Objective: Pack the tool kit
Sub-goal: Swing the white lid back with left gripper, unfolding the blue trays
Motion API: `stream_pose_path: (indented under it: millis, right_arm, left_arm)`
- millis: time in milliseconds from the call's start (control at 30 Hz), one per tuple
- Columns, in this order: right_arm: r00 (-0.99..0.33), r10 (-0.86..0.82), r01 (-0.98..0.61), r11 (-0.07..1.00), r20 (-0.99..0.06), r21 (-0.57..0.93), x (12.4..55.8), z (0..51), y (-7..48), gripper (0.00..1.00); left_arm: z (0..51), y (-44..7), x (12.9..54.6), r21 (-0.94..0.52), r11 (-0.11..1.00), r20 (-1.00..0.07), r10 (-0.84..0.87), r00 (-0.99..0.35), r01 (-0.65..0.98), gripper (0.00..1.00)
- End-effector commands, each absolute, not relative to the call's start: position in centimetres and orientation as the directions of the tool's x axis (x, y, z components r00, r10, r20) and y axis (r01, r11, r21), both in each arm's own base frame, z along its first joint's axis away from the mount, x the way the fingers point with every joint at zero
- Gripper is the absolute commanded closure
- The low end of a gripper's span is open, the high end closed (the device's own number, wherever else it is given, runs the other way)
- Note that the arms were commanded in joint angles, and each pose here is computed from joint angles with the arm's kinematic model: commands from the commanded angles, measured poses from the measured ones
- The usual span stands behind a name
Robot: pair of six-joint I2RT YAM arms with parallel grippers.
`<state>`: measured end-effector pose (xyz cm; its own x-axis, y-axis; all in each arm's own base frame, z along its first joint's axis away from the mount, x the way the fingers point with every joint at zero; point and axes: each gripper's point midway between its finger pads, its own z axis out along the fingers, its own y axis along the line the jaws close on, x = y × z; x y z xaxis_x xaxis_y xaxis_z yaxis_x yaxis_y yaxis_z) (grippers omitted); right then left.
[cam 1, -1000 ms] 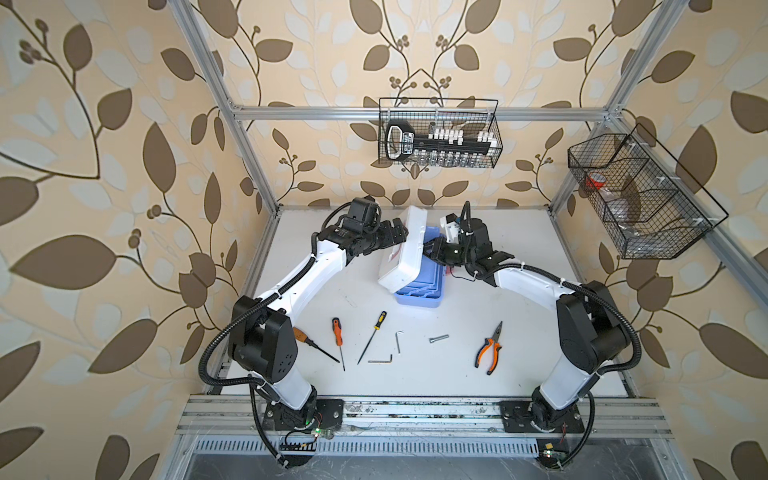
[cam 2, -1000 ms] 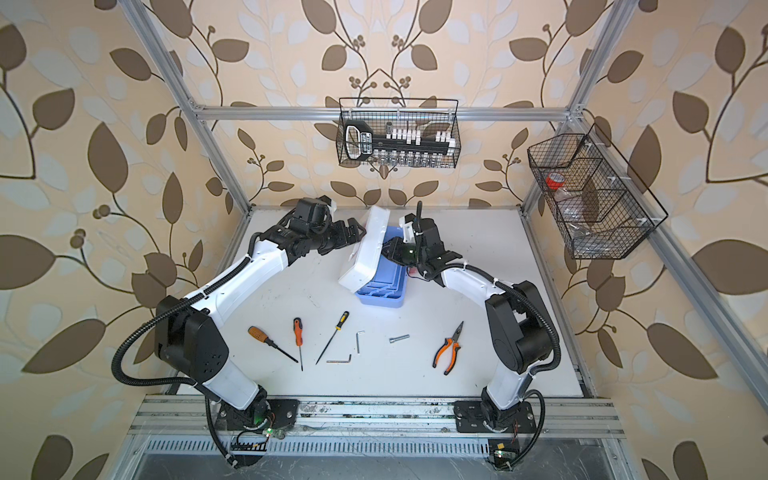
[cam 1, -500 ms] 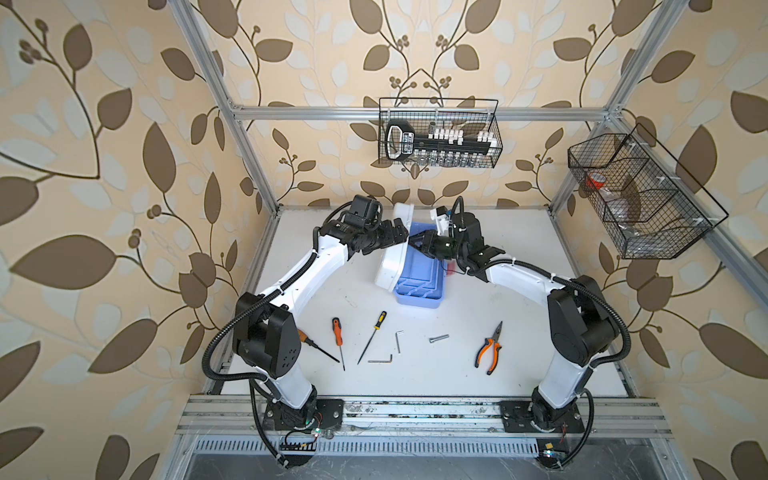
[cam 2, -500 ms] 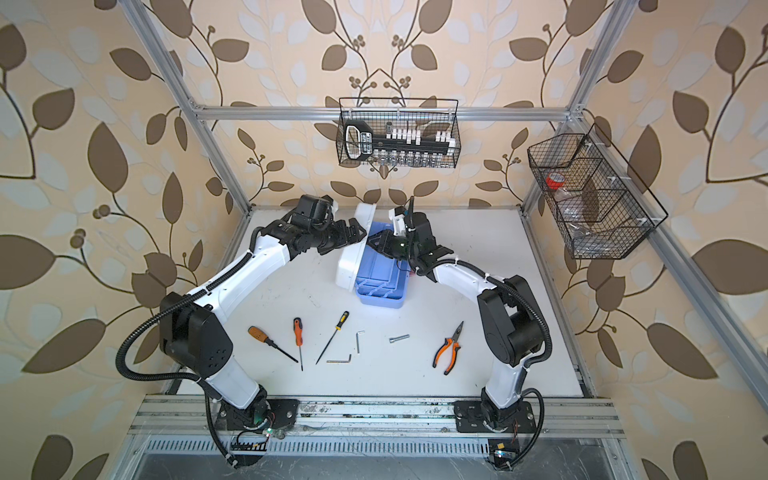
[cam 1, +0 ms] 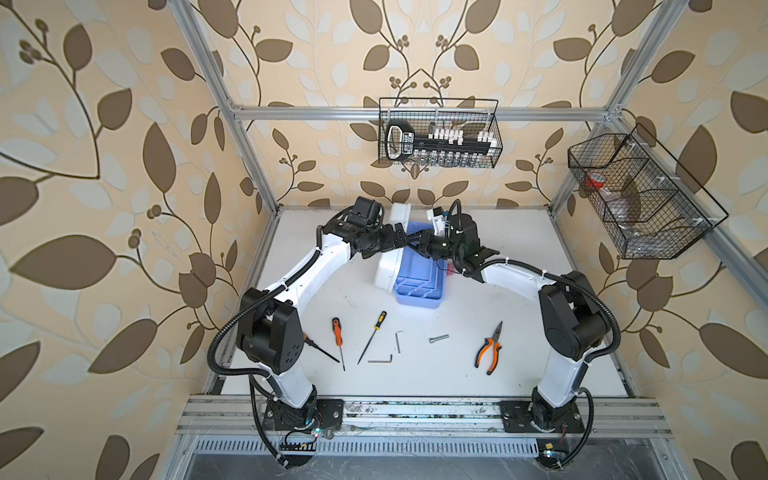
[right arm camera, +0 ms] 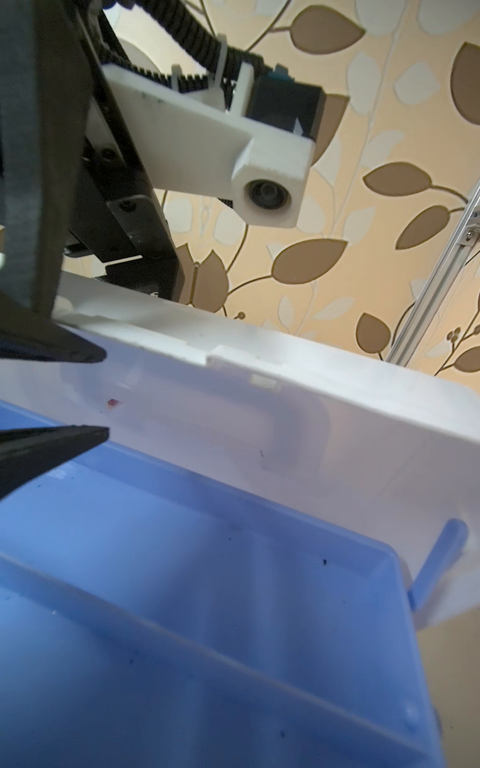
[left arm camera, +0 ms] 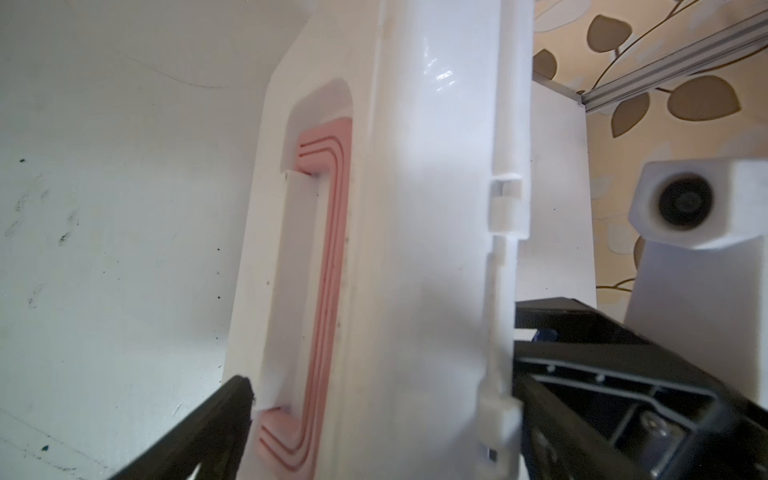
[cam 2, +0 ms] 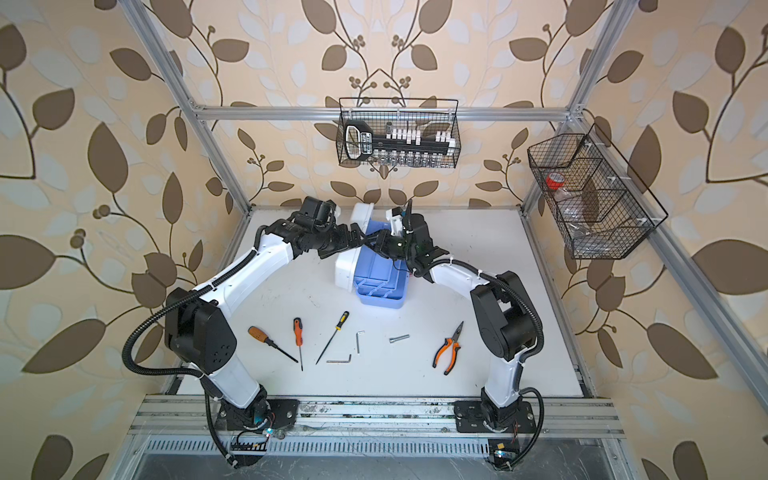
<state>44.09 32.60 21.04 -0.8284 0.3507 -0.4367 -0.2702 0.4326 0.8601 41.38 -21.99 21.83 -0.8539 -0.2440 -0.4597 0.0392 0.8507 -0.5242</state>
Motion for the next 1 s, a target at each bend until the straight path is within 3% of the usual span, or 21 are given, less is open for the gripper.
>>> stream_pose_path:
  millis: [0,367,600,867,967]
  right_arm:
    - [-0.822,0.359,-0.303,0.383,-0.443,0.873,44.5,22.5,33.5,0.73]
    - [-0.808,0.368,-0.291,0.429,-0.46,0.855,44.2,22.4,31.2,0.71]
    - [-0.774,0.407,-0.254,0.501,-0.484,0.827,43.1,21.6,25.7,0.71]
    - [-0.768,0.373,-0.144,0.692,-0.521,0.708,39.7,17.5,19.2,0.67]
    - [-0.779,0.36,-0.125,0.714,-0.514,0.689,38.3,16.1,18.6,0.65]
  left_arm:
    - [23.3,-21.5,41.0,-0.485,0.872,-0.501,-0.22,-0.837,0.061,0.01]
    - [23.6,-20.6,41.1,-0.451,0.891,-0.531,-0.22,-0.818,0.053,0.11]
    - [23.8,-20.1,41.1,-0.472,0.881,-0.531,-0.247,-0.811,0.04,0.18]
    - [23.2,-18.7,40.8,-0.546,0.838,-0.51,-0.328,-0.795,0.004,0.22]
    - [23.3,-17.6,40.7,-0.579,0.815,-0.505,-0.373,-0.778,-0.015,0.22]
